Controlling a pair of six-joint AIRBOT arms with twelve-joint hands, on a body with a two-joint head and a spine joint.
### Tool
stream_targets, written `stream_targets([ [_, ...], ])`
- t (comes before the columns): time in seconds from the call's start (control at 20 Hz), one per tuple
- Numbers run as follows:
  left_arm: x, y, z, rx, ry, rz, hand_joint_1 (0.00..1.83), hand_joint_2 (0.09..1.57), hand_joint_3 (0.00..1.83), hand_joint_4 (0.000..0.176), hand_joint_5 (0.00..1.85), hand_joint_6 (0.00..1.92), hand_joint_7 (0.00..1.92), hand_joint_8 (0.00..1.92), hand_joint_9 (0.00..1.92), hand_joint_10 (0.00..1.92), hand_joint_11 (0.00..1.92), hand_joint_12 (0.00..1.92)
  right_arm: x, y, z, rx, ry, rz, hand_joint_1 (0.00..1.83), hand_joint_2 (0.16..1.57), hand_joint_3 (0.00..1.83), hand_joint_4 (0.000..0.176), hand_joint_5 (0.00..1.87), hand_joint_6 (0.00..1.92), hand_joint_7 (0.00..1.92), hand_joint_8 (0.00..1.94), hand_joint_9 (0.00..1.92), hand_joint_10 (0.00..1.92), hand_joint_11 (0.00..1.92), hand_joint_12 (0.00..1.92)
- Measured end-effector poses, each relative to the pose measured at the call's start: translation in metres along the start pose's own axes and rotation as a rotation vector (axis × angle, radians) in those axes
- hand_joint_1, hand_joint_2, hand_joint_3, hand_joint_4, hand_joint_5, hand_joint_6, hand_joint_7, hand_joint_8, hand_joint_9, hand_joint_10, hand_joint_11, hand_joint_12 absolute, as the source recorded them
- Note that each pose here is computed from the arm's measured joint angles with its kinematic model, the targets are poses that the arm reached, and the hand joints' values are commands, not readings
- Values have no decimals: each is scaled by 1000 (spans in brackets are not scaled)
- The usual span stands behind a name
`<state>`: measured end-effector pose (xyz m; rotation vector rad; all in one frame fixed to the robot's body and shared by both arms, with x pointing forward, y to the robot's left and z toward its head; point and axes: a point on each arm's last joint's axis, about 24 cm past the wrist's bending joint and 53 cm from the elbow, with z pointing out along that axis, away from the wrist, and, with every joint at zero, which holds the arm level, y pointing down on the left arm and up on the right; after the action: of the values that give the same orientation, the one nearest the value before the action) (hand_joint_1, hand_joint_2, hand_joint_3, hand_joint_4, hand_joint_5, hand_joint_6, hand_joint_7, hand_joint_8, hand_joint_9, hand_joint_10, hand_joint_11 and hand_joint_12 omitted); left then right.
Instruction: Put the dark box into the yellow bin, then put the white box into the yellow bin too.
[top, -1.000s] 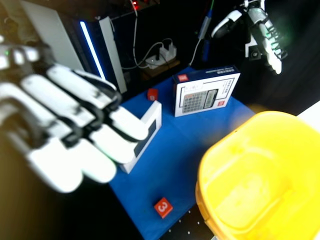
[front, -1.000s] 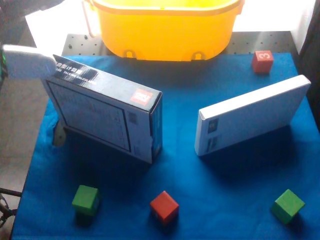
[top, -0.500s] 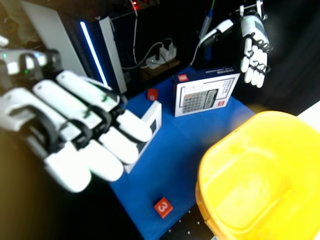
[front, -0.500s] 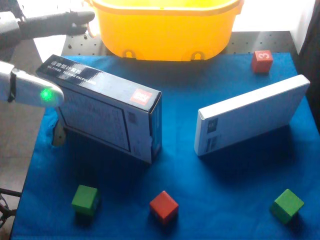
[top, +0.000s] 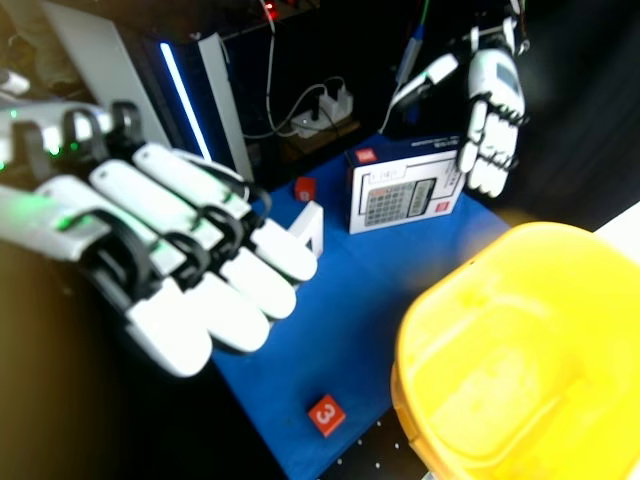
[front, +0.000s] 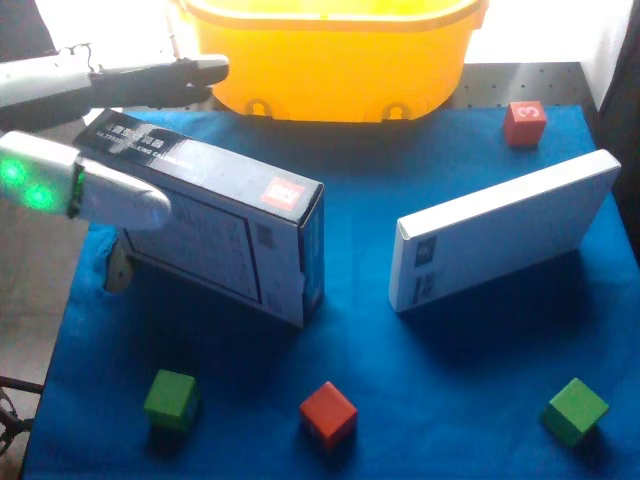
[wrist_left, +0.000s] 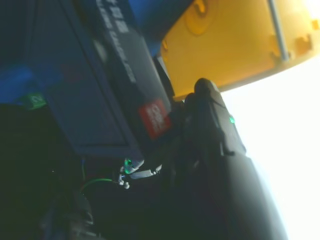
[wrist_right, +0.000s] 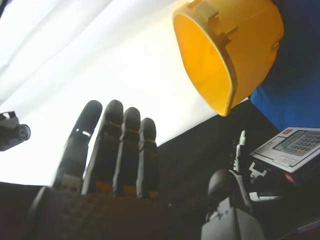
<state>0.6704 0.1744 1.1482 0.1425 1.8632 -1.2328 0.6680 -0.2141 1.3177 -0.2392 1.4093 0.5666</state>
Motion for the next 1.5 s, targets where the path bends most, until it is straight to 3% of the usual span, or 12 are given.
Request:
stream_targets([
  [0.15,12,3,9,-2,38,-3,677,747,0,153,38,13,226,13,240,10,229,79,0,0,0,1,-1,0,74,1026,0,0,468,1,499,0,471,1,0,1093],
  [0.3,12,5,11,-5,38,-10,930,790,6,0,353,20,463,15,535,31,452,217,0,0,0,1,-1,1,46,1035,2,0,462,0,493,0,465,0,0,1095],
  [0.35,11,6,11,-9,37,-10,1079,832,4,0,556,21,640,21,713,42,606,301,0,0,0,0,-1,1,42,1023,0,0,463,1,495,1,469,2,0,1098],
  [0.4,12,9,13,-14,39,-4,1232,983,7,0,998,565,1142,445,1097,68,873,478,0,0,0,0,0,1,46,1001,0,0,469,3,500,3,481,6,4,1100],
  [0.5,10,10,21,-7,24,-21,1403,992,2,0,1248,411,1298,381,1158,791,986,725,1,0,0,-1,2,-1,70,984,0,0,467,1,491,1,464,2,0,1076],
  [0.7,4,11,33,17,-22,-74,1404,987,0,0,1295,260,1356,231,1221,833,1008,792,2,-1,0,3,4,5,87,1000,5,8,466,0,477,0,460,0,0,999],
  [0.8,3,12,34,26,-39,-88,1314,1045,0,0,1349,69,1091,974,1055,839,906,1215,2,-1,0,3,4,5,100,1012,7,27,481,5,475,1,453,0,0,984],
  [0.9,0,13,34,33,-67,-114,1294,1042,0,0,1367,33,1088,1026,1069,719,921,1308,2,-1,0,3,4,5,87,1045,6,8,476,1,474,2,456,2,0,974],
  [1.15,-3,-10,37,114,-117,-126,1292,1044,3,0,1346,18,1105,1048,1108,1292,993,1676,2,-1,0,3,4,5,52,1034,0,15,468,0,486,0,460,2,0,954],
  [1.25,-24,-17,32,155,-202,-146,1302,1017,3,0,1341,73,1211,813,1066,1107,889,1536,2,-1,0,2,4,6,86,1035,0,0,461,0,473,1,452,0,0,956],
  [1.45,-61,-20,19,197,-339,-169,1246,1131,3,0,988,772,945,1264,808,1083,567,1611,4,1,3,-3,6,8,75,1066,8,0,450,0,468,1,441,1,0,966],
  [1.5,-69,-19,17,206,-372,-183,1263,1087,2,0,1106,592,1014,1144,915,937,673,1476,5,4,4,-8,7,11,59,1068,5,0,449,0,469,1,447,3,0,1004],
])
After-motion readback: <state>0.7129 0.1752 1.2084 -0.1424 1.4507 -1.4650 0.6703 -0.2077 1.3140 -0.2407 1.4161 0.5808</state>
